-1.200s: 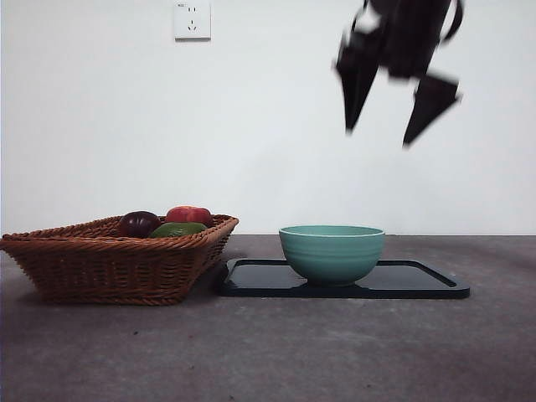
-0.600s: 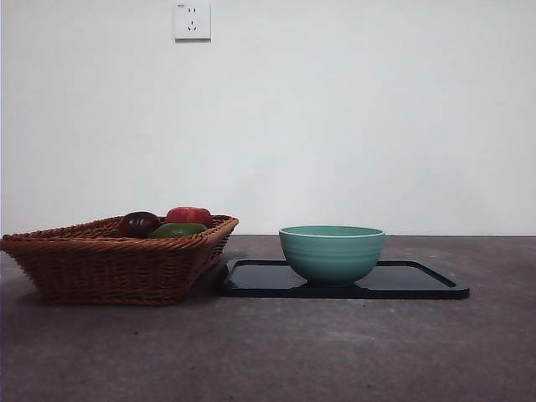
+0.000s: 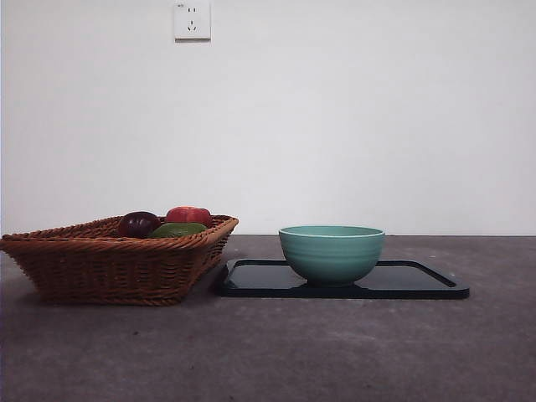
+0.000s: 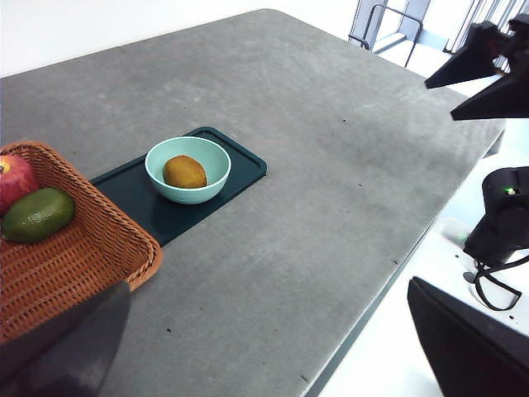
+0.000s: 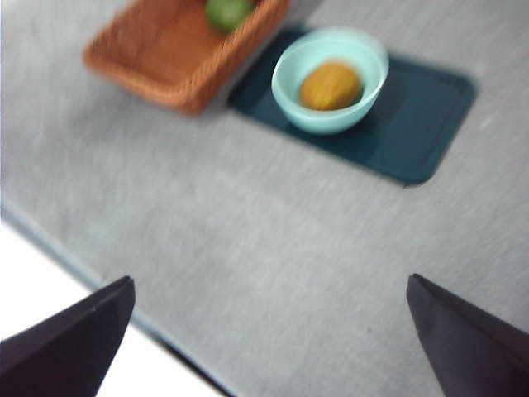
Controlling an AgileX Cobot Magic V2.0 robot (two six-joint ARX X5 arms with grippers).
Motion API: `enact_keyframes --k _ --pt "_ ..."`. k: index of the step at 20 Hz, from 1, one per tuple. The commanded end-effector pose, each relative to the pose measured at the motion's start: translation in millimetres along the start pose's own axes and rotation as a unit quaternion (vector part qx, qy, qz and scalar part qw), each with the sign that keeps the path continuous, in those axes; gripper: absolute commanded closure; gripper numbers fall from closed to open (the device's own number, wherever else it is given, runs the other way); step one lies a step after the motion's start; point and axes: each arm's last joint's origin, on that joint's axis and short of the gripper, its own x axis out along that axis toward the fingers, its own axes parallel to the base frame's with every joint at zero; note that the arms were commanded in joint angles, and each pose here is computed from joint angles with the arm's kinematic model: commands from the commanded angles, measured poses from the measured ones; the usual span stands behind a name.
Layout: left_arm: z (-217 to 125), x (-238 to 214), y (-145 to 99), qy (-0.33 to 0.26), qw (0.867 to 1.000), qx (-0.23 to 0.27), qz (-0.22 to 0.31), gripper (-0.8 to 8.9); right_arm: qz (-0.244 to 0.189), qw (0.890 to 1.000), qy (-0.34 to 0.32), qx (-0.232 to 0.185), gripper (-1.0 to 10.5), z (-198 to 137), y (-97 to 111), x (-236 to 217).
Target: Pick up the wifruite, put it on the bowl, pick up the plate, put it on desk
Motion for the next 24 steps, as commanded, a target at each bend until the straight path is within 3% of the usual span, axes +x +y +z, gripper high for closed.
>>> enact_keyframes --k 1,11,16,24 --pt "3 -2 -1 -0.01 1.0 -0.014 -0.006 2.53 -0.013 0.999 -0.035 0.021 4.2 -5 2 -11" --pt "19 27 -7 -0.001 0.999 -0.051 -0.003 2.6 -0.012 0.998 -0.05 0.028 4.2 -10 4 -17" --pt "35 70 -16 0.032 0.998 -0.06 0.007 2.6 -0.012 0.998 -0.049 0.029 4.2 -10 4 -17" --pt "80 157 -18 0.105 0.989 -0.078 0.064 2.6 -0.011 0.998 -0.049 0.029 4.2 -10 4 -17"
